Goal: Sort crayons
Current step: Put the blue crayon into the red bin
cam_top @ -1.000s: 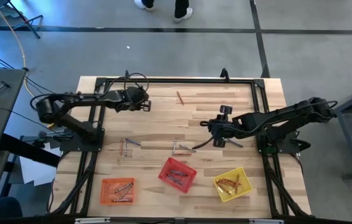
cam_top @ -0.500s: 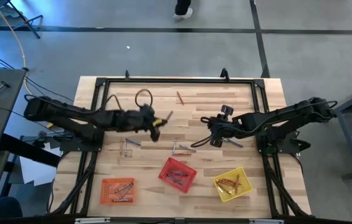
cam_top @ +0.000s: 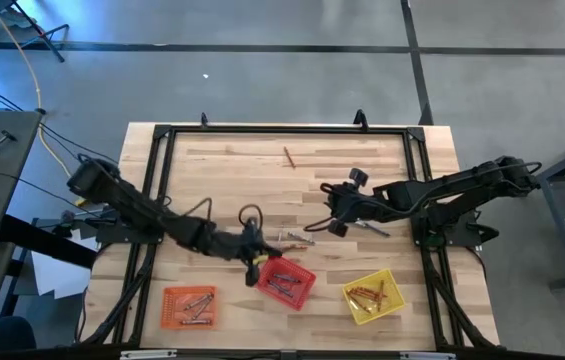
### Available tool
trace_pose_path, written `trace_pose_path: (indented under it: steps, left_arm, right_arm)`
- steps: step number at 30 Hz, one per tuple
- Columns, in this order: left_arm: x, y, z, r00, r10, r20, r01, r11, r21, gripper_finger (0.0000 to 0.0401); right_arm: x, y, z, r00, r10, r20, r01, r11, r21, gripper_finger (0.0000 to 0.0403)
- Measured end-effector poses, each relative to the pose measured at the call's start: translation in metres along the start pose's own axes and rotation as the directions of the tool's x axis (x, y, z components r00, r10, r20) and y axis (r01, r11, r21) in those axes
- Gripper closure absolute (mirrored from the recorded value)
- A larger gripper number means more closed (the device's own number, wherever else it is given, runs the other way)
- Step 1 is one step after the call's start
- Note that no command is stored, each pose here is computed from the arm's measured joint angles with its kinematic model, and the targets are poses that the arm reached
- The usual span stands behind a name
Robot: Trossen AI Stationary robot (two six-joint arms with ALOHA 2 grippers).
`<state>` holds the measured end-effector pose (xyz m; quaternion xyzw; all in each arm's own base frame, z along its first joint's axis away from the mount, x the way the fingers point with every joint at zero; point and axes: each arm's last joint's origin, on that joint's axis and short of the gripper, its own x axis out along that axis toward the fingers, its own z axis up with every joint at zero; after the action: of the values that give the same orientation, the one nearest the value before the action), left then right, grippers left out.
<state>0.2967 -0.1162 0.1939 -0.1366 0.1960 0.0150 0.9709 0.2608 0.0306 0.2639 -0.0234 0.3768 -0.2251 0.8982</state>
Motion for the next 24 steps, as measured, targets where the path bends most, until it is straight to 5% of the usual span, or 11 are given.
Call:
trace_pose_path:
  steps: [11,24]
  left_arm:
    - [0.004,-0.035,-0.025,0.990,-0.135,0.026,0.135,0.991,0.014,0.0401]
    - [-0.001,-0.043,-0.030,0.993,-0.110,0.044,0.109,0.994,0.031,0.0401]
  right_arm:
    - [0.000,0.002,0.007,0.998,0.017,0.062,-0.021,0.998,0.065,0.0264]
    - [-0.001,0.003,0.011,0.995,0.026,0.099,-0.034,0.996,0.083,0.0264]
